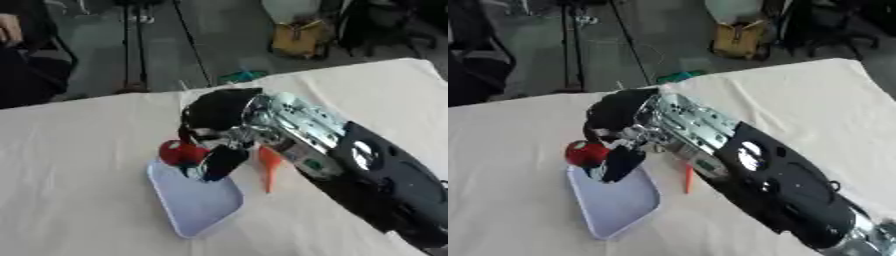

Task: Pick up objects on the table and place them in the box.

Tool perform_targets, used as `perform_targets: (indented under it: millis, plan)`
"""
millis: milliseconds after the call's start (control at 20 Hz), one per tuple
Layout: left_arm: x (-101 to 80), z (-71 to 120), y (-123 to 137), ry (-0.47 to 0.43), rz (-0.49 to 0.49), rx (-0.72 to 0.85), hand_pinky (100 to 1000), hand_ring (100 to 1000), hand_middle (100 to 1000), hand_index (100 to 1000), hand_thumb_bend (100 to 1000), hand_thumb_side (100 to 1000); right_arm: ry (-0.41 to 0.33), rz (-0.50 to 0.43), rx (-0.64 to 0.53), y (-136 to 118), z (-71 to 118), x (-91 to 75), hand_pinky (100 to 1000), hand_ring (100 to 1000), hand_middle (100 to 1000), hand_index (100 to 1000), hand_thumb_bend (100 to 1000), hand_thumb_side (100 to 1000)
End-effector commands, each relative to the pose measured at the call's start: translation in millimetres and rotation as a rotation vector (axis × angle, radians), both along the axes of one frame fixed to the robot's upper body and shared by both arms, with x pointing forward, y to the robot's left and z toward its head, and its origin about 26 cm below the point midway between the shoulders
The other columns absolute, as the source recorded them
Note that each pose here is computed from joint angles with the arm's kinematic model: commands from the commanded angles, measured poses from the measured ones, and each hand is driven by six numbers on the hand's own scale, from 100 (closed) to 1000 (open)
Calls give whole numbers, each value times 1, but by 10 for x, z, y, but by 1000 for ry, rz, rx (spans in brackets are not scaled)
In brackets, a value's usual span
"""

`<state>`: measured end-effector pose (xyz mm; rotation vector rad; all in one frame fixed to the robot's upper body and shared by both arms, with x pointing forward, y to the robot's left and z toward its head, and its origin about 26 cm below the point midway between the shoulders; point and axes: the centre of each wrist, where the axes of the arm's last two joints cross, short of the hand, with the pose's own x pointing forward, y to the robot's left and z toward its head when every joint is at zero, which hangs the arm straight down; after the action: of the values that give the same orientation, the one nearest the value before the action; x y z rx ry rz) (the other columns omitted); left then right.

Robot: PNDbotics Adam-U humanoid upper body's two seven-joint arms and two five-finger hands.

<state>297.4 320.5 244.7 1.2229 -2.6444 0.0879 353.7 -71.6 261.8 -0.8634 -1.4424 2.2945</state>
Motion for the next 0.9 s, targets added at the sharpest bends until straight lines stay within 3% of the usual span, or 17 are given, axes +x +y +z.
perform_targets:
  millis: [50,100,250,900]
  plan:
    - [-22,86,-7,-26,-6,14,793,829,827,762,100,842,8,14,-9,9,37,7,880,861,642,729,238,785]
    - [-22,86,-7,-26,-6,14,793,829,827,762,100,842,13,15,-15,9,31,11,888,881,709,774,291,818]
    - [-22,90,-5,-28,-4,14,793,828,826,762,100,841,18,27,-38,12,40,13,901,917,761,824,354,838]
    - [-23,94,-3,-27,-1,16,793,828,826,762,100,839,-32,27,-32,-6,167,-12,904,919,751,795,279,815]
